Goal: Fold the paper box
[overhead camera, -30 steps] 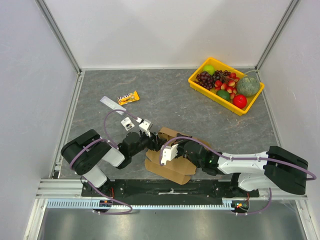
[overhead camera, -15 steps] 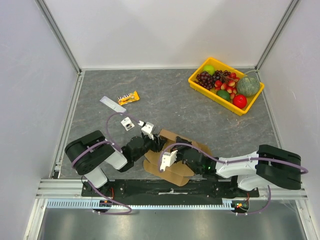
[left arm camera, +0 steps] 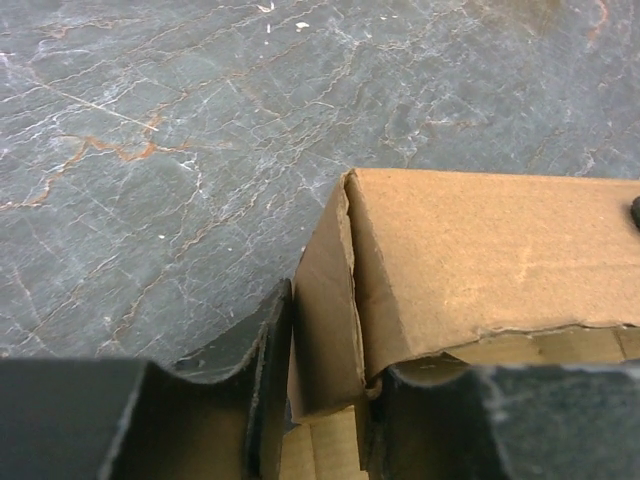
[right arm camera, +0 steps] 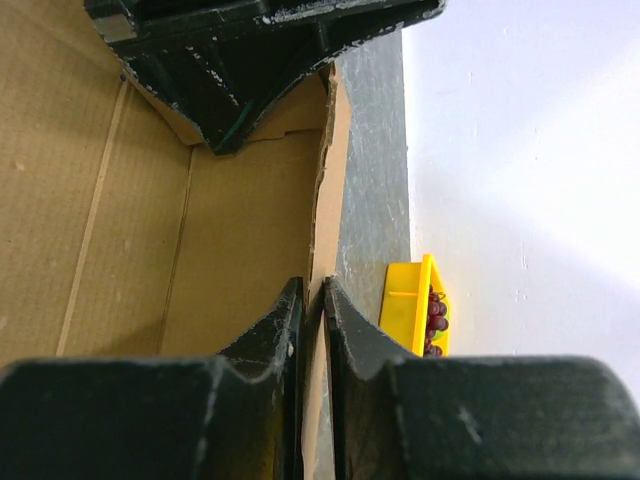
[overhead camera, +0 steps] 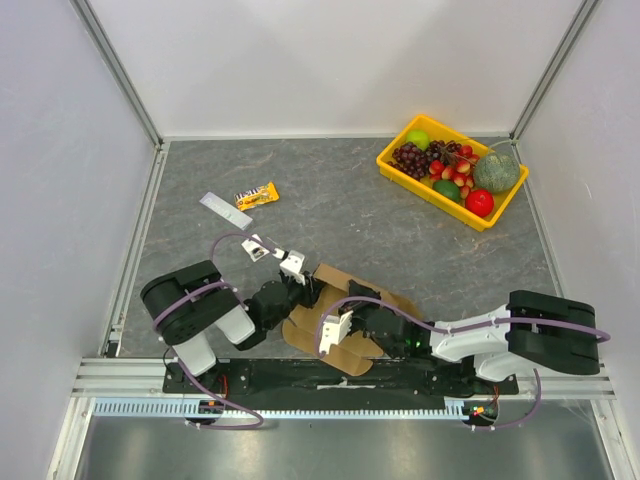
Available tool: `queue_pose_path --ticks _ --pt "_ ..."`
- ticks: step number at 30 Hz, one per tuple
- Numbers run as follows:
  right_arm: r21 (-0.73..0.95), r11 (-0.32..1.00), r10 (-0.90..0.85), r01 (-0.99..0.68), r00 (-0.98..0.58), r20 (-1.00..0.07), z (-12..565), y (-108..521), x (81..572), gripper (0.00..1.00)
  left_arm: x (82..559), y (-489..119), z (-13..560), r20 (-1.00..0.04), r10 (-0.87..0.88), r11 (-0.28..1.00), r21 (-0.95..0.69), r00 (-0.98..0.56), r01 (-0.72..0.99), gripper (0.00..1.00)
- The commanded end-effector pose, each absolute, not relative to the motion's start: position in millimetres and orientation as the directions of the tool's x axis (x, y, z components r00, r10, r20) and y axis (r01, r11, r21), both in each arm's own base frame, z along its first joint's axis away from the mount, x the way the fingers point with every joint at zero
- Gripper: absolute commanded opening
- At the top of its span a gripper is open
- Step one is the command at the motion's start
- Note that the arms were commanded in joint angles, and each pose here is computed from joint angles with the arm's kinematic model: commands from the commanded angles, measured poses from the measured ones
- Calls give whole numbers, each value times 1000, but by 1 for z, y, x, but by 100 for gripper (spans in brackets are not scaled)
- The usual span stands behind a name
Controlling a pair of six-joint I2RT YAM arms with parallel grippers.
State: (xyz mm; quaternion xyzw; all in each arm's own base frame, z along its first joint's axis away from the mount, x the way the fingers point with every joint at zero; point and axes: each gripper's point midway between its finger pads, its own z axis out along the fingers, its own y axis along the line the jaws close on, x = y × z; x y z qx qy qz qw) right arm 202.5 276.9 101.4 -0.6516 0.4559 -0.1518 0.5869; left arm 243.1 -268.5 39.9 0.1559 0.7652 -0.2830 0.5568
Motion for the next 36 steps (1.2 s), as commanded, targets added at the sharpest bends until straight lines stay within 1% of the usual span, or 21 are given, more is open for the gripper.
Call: queue_pose_path --ticks 1,8,14,21,22,23,24,26,27,28,32,36 --pt "-894 124 -755 -430 544 -367 98 279 195 19 253 -263 51 -960 -118 827 -236 -254 510 32" --pt "-880 154 -737 -448 541 -405 94 283 190 26 251 -269 47 -963 -115 837 -227 -245 497 17" --pt "-868 183 -723 -461 535 -436 96 285 188 27 253 -273 50 -966 -114 845 -216 -230 489 2" --pt "-845 225 -702 -485 520 -486 97 285 186 28 255 -279 57 -976 -85 861 -174 -202 478 2" --pt "-843 234 -701 -485 517 -492 97 284 187 28 254 -281 59 -977 -80 860 -169 -200 482 9" --pt "-840 243 -697 -486 514 -499 97 283 187 29 254 -280 61 -977 -80 861 -168 -198 481 23" --pt "-839 250 -696 -484 513 -503 98 283 187 29 253 -280 63 -977 -81 859 -168 -196 484 29" --pt "-834 268 -688 -482 511 -516 102 283 187 32 251 -279 68 -977 -85 854 -172 -194 491 38" --pt "-831 276 -685 -483 508 -523 102 282 187 34 249 -279 69 -977 -87 851 -175 -195 496 46" --pt "-828 285 -679 -483 507 -530 103 282 187 34 247 -278 71 -976 -90 847 -179 -197 500 51" --pt "-816 324 -658 -479 505 -558 112 282 187 37 239 -277 76 -971 -107 824 -206 -213 528 59" --pt "-786 373 -615 -492 504 -607 125 283 185 41 225 -278 77 -962 -110 786 -238 -250 570 61"
